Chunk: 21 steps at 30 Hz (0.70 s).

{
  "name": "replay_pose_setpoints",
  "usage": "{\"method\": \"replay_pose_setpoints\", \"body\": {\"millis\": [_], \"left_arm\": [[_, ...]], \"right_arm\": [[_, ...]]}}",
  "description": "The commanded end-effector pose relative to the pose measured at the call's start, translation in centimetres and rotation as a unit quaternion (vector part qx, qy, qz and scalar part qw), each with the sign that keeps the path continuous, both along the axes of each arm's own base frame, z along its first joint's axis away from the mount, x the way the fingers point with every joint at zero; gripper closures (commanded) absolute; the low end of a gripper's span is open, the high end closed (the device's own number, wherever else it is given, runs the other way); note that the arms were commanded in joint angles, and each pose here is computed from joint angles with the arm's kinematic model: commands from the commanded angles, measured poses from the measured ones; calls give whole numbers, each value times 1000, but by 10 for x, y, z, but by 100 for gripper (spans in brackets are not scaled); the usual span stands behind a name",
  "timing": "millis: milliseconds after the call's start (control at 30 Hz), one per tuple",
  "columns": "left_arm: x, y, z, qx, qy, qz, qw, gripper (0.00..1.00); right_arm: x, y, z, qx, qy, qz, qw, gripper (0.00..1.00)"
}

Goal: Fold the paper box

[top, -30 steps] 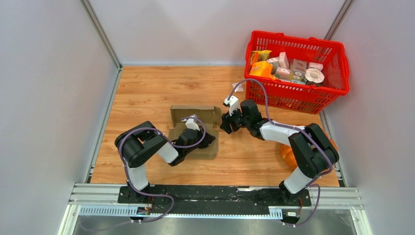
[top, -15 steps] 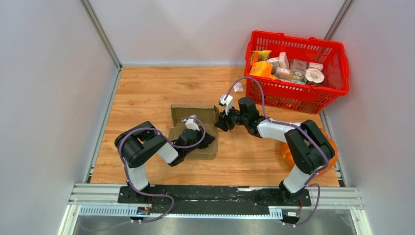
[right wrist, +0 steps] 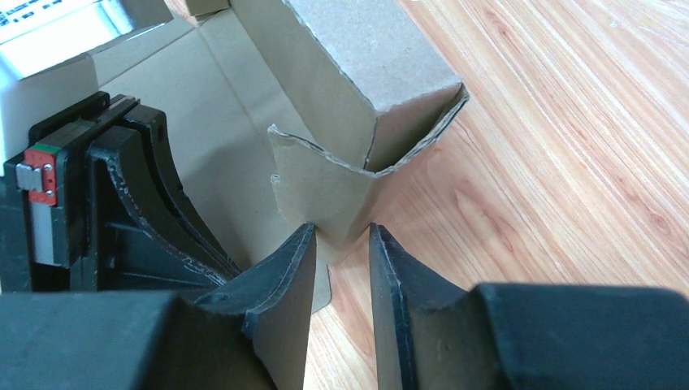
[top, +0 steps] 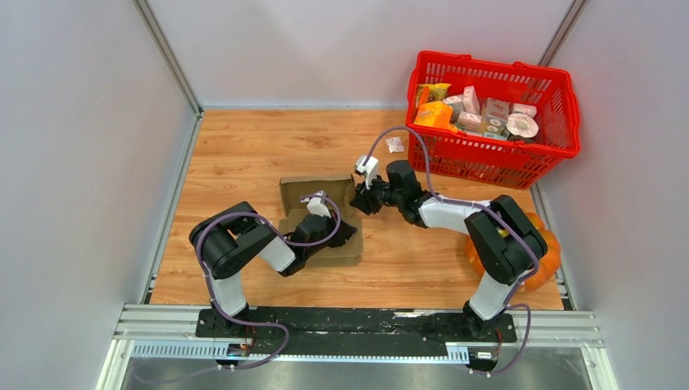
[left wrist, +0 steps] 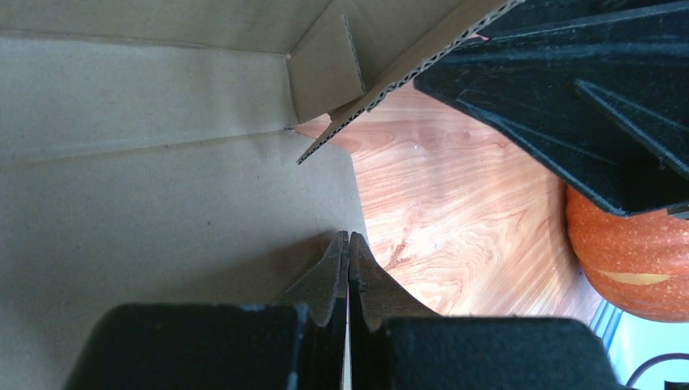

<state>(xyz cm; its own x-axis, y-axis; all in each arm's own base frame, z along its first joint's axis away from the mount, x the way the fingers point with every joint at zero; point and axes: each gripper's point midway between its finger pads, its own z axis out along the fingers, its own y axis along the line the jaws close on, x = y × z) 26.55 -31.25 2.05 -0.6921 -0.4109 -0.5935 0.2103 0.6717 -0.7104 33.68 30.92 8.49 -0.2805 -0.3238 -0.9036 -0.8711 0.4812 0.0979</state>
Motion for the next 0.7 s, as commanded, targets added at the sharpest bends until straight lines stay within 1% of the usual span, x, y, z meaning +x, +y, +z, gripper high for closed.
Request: {"method": "replay_pose_setpoints", "body": {"millis": [0, 67, 100, 200, 233, 300, 433, 567, 600, 633, 667], "left_arm": [[-19, 18, -35, 61, 42, -11, 997, 100], [-20, 19, -36, 62, 43, -11, 997, 100], [-20, 19, -36, 62, 43, -11, 997, 100], [-20, 19, -36, 63, 42, -10, 997, 100], [-20, 19, -36, 64, 42, -10, 997, 100], [-20, 19, -36, 64, 42, -10, 997, 100], [-20, 19, -36, 63, 42, -12, 997, 100], [-19, 19, -34, 63, 39, -12, 997, 100], [-19, 19, -34, 64, 39, -12, 997, 100], [-19, 19, -34, 65, 38, -11, 997, 100], [-20, 20, -35, 66, 39, -11, 997, 100]], "right_arm": [[19, 14, 20, 10, -54, -34, 998, 63], [20, 18, 23, 12, -65, -43, 997, 60], [24, 15, 21, 8, -67, -65, 996, 59], [31, 15, 23, 15, -67, -88, 994, 59], [33, 15, 24, 17, -68, -92, 993, 61], [35, 19, 25, 23, -62, -93, 994, 62], [38, 25, 24, 30, -64, -89, 993, 57], [36, 30, 26, 33, -66, -90, 993, 62], [37, 31, 26, 34, -63, -93, 993, 69], [35, 34, 29, 36, -62, -92, 993, 73], [35, 34, 27, 32, -65, -97, 993, 74]]}}
